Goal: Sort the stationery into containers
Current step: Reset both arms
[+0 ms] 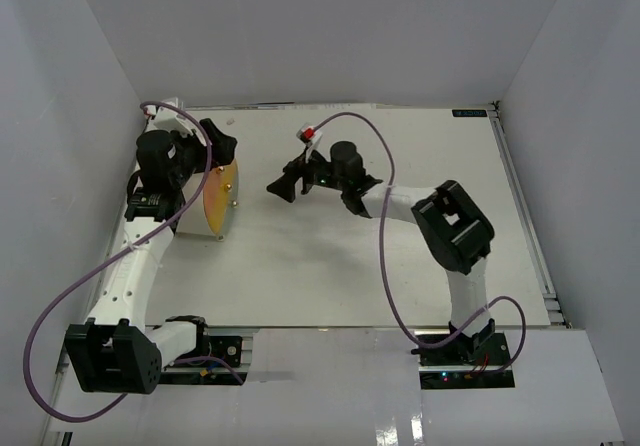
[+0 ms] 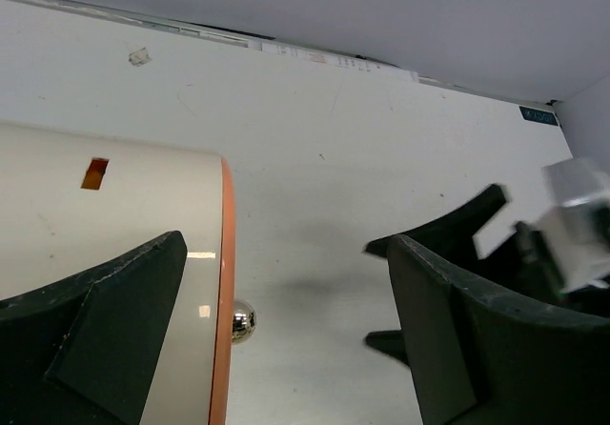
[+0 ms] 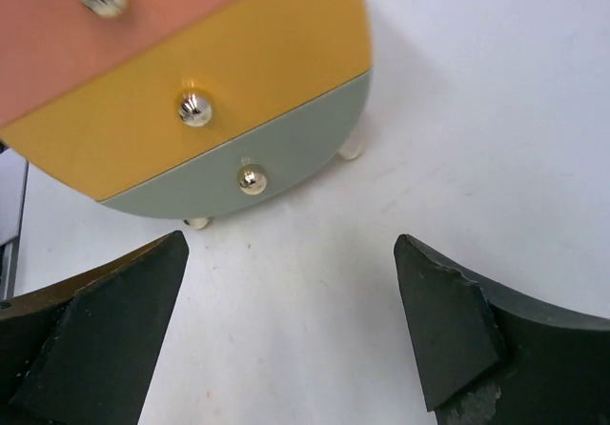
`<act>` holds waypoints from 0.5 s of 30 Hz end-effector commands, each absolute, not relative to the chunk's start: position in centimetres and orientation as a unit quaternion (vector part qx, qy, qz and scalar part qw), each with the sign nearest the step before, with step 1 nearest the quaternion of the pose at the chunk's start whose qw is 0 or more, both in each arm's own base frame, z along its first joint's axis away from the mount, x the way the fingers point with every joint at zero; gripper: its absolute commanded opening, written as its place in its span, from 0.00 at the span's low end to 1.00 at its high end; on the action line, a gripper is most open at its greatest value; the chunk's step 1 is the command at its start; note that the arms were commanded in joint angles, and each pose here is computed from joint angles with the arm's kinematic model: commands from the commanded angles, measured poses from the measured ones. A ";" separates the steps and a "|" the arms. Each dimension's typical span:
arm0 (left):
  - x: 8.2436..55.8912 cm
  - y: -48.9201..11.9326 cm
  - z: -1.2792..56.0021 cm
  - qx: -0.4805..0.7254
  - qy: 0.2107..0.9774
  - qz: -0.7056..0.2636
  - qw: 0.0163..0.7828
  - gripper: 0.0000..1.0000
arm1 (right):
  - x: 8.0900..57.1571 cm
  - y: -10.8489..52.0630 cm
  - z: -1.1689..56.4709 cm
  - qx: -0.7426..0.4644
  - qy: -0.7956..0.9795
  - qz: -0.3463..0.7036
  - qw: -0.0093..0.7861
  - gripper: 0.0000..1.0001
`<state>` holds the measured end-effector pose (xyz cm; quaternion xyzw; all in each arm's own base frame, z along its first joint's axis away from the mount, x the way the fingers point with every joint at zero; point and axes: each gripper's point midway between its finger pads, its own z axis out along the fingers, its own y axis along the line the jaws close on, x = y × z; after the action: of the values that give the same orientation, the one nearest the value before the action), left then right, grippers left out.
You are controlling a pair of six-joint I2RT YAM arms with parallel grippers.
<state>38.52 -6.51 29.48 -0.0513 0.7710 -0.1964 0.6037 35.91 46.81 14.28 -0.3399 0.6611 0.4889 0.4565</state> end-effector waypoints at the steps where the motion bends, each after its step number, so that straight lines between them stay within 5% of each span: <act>1: 36.9 -5.5 29.5 -0.072 0.793 -0.170 0.580 0.98 | 37.9 41.0 22.8 -0.321 0.626 0.435 0.562 0.95; 9: 34.2 -4.1 37.4 -0.067 0.752 -0.139 0.641 0.98 | 37.7 27.0 27.7 -0.266 0.687 0.235 0.634 0.90; 15: 30.9 -3.3 40.7 -0.059 0.740 -0.120 0.659 0.98 | 32.5 16.1 34.2 -0.151 0.667 0.107 0.721 0.90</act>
<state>33.19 -4.09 39.09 -0.0608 0.7423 -0.1404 0.6524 33.59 22.40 33.57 -0.2201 0.6486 0.2168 0.6956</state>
